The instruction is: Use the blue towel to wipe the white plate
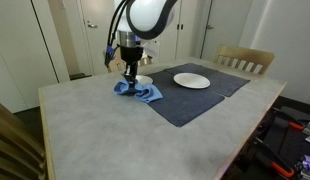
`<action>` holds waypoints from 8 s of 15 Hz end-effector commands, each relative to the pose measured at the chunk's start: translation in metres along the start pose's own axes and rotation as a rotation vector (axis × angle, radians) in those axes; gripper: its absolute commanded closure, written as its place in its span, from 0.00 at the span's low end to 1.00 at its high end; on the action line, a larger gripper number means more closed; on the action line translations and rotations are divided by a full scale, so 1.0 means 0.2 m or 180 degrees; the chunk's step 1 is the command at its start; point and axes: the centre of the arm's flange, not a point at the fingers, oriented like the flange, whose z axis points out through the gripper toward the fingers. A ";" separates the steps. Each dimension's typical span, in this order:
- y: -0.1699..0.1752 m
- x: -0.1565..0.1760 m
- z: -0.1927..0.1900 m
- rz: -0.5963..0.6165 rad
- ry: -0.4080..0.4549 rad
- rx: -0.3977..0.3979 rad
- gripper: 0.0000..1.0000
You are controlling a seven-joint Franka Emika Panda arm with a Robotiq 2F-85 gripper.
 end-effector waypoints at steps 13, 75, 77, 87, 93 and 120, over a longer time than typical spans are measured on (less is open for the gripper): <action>0.34 -0.27 -0.62 0.0299 -0.0123 -0.0970 0.99; 0.92 -1.35 -0.31 0.2925 -0.0392 -0.0144 0.99; 0.91 -1.33 -0.21 0.2887 -0.0465 -0.0047 0.99; 0.83 -1.32 0.01 0.2707 -0.0739 0.0069 0.99; 0.88 -1.28 0.12 0.2816 -0.0871 0.0141 0.99; 1.10 -1.44 0.48 0.2974 -0.1556 0.1454 0.99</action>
